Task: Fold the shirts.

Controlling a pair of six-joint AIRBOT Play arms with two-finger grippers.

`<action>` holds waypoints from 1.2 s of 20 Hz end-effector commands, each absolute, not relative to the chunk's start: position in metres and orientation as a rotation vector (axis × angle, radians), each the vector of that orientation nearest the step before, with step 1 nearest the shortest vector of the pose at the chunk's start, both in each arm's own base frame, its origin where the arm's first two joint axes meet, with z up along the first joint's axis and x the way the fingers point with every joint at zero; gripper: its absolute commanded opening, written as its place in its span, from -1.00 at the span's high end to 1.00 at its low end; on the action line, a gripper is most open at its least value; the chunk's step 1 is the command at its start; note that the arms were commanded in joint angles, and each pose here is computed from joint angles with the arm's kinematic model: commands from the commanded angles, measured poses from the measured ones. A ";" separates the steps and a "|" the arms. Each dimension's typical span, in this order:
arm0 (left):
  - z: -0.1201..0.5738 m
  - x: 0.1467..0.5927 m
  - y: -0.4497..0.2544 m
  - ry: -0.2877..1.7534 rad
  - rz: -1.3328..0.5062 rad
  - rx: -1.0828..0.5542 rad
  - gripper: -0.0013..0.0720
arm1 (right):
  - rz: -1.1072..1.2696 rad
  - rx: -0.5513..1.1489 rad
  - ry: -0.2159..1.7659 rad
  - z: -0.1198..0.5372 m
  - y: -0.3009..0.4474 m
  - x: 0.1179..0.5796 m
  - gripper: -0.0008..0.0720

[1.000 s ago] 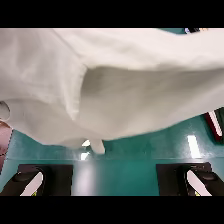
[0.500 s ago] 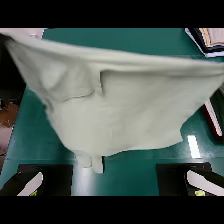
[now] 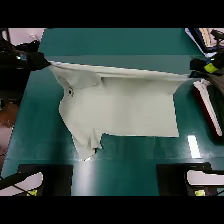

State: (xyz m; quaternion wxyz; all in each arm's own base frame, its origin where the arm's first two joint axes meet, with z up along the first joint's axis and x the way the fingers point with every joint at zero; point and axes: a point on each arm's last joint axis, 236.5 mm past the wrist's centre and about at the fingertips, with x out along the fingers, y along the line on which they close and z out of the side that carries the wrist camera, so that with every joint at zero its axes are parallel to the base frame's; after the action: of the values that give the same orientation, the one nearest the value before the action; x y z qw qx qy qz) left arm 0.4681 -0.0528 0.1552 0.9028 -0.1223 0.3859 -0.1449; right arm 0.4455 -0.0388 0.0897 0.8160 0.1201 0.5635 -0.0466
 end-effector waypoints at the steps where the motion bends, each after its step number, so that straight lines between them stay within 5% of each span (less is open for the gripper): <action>1: 0.126 0.508 -0.037 0.752 -0.240 -0.252 0.89 | -0.099 0.245 1.001 0.077 -0.040 0.500 0.94; 7: 0.091 0.530 -0.029 0.768 -0.202 -0.271 0.88 | -0.069 0.227 0.819 0.063 -0.022 0.538 0.94; 16: 0.028 0.443 -0.039 1.193 -0.348 -0.112 0.88 | -0.050 0.207 1.242 -0.028 -0.009 0.455 0.94; 24: -0.014 0.415 -0.019 1.337 -0.241 -0.111 0.88 | -0.050 0.212 1.324 -0.050 -0.007 0.433 0.93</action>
State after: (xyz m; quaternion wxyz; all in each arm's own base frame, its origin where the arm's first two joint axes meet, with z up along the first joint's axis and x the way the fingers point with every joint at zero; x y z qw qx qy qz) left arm 0.4275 -0.0230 -0.0016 0.7922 -0.0516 0.5959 -0.1215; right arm 0.4413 -0.0072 -0.0446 0.7936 0.0985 0.5999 -0.0237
